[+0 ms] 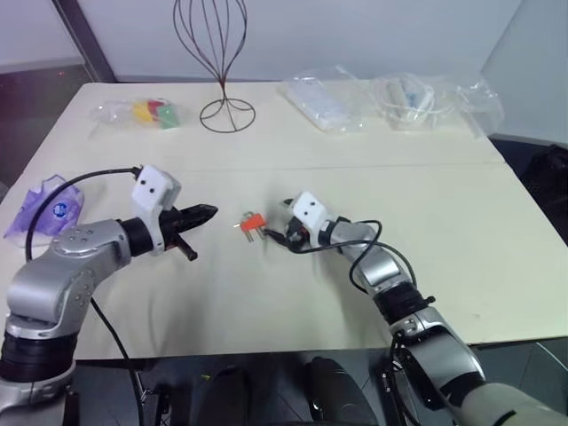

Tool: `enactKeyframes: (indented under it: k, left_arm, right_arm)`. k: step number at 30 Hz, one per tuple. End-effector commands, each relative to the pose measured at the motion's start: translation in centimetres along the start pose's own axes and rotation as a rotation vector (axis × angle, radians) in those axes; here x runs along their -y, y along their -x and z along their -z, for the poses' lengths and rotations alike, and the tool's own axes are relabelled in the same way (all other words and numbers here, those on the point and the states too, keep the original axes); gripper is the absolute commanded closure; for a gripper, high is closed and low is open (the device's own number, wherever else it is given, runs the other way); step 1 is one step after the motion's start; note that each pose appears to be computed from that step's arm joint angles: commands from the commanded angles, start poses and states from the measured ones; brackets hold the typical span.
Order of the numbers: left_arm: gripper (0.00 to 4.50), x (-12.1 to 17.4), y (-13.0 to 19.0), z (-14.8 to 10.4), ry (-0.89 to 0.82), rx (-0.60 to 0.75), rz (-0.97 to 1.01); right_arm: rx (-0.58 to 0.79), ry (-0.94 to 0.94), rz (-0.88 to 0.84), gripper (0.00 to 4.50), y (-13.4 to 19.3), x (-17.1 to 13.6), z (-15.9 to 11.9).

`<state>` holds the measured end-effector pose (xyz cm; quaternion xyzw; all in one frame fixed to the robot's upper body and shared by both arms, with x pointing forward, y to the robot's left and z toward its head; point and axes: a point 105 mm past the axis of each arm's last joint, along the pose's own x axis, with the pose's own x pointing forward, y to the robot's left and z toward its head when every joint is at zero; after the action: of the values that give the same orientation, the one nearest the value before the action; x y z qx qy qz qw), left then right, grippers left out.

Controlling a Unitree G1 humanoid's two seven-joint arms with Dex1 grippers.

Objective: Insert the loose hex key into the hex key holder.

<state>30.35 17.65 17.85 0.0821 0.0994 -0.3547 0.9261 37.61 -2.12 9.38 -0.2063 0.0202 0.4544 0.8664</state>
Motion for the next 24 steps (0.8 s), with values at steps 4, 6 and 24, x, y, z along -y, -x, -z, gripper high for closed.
enactKeyframes:
  k: [4,6,24]
  left_arm:
    - [4.5,0.0,0.7,-1.3,-0.035,0.039,-0.018]
    - [4.5,0.0,0.7,-1.2,-0.035,0.039,-0.02]
    - [4.5,-0.2,0.1,-1.1,-0.036,0.044,-0.018]
  right_arm:
    - [0.034,0.01,-0.095,0.07,-1.2,-2.4,-1.2]
    - [0.039,0.011,-0.103,0.07,-1.4,-2.7,-1.4]
    - [-0.011,-0.024,-0.228,0.07,-2.3,-2.2,-1.0]
